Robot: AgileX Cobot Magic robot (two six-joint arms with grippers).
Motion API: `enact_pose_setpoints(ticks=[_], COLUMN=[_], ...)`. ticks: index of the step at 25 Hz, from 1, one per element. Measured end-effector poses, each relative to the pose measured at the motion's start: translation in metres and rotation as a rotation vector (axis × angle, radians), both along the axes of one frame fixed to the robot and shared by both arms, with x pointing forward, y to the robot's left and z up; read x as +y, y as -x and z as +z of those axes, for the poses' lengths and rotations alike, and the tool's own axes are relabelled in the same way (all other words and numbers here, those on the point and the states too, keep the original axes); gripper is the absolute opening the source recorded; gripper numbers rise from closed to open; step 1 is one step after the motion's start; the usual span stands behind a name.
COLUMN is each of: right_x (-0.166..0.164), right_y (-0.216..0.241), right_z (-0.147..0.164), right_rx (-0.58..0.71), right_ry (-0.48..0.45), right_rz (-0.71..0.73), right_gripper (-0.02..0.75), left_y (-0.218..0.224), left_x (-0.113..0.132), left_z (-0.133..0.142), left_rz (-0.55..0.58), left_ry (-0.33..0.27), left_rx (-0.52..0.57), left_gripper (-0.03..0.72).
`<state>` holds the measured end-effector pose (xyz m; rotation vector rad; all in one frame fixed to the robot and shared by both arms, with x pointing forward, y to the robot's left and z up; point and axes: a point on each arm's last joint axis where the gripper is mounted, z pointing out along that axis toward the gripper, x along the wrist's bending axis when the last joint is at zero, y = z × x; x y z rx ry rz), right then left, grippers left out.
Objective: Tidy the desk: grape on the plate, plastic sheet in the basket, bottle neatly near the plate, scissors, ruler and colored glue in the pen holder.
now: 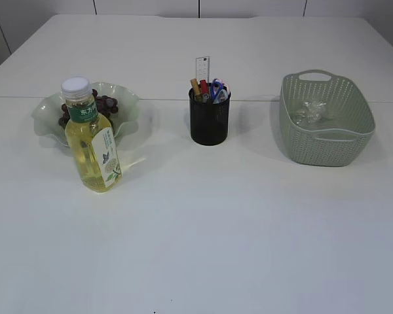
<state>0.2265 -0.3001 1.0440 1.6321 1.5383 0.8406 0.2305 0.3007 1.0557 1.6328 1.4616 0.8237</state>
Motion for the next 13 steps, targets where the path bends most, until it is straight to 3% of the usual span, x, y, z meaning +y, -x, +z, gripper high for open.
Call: enact_pose_setpoints(ticks=[13], right_x=[0.0003], right_y=[0.0], right_z=[0.0], right_rx=[0.0], right_ry=[0.0], right_rz=[-0.028], right_gripper=[0.368], left_y=[0.0], left_x=[0.0], left_z=[0.0], left_rz=[0.002], left_ry=[0.0], left_rx=[0.0], left_gripper=[0.435])
